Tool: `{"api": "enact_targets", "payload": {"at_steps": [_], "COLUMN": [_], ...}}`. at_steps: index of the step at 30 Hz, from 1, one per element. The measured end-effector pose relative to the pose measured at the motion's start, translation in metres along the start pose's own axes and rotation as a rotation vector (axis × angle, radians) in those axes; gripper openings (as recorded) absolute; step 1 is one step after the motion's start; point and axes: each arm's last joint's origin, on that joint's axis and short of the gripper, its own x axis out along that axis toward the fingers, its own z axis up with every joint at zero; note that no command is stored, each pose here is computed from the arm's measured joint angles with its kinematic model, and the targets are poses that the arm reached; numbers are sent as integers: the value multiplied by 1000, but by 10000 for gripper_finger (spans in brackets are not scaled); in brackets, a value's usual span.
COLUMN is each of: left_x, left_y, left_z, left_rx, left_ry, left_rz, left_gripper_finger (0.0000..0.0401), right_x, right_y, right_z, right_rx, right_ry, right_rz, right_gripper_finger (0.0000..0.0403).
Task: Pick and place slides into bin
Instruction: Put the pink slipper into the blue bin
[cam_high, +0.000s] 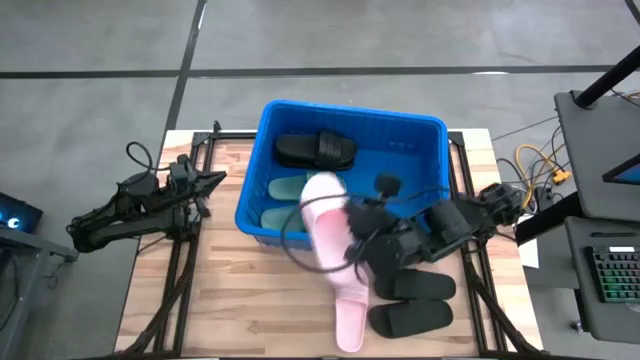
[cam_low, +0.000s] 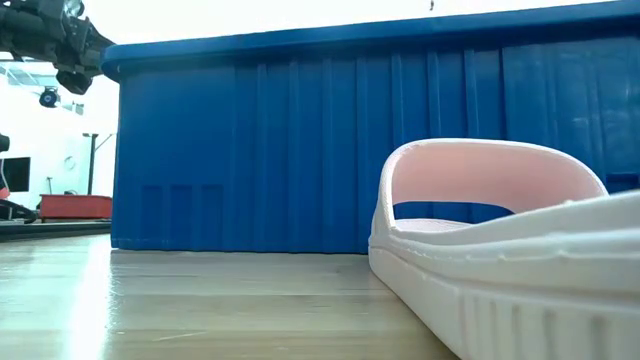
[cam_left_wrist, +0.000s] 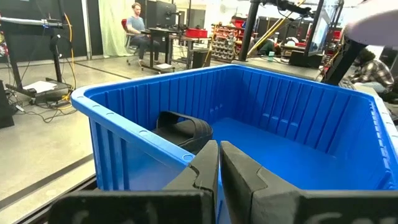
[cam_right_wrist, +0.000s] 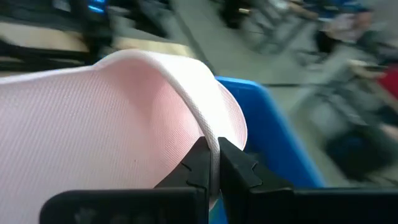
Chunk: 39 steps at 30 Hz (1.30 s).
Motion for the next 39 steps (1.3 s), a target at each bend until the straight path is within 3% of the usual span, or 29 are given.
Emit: {"api": "enact_targets", "payload": {"at_steps": [5, 14, 20, 25, 29, 35, 39], "left_x": [0, 0, 0, 0, 0, 0, -1], "left_y": [0, 0, 0, 0, 0, 2, 4], "left_z": [0, 1, 1, 1, 1, 1, 2], "left_rx": [-28, -25, -25, -25, -25, -26, -27], "left_ry": [-4, -5, -6, -6, -8, -22, -29], "left_rz": [-1, -1, -1, -1, 10, 88, 127], "left_gripper_finger": [2, 2, 2, 2, 2, 2, 2], "right_x": [0, 30, 52, 75, 97, 132, 151], "right_y": [-34, -63, -113, -156, -179, -191, -195], "right_z": [-14, -19, -31, -49, -67, -94, -119], "right_rx": [-72, -151, -108, -41, -66, -219, -210], "right_ry": [84, 197, 308, 457, 534, 567, 579], "right_rz": [-199, -273, -359, -317, -235, -176, -116], "right_gripper_finger": [12, 12, 12, 12, 12, 12, 12]}}
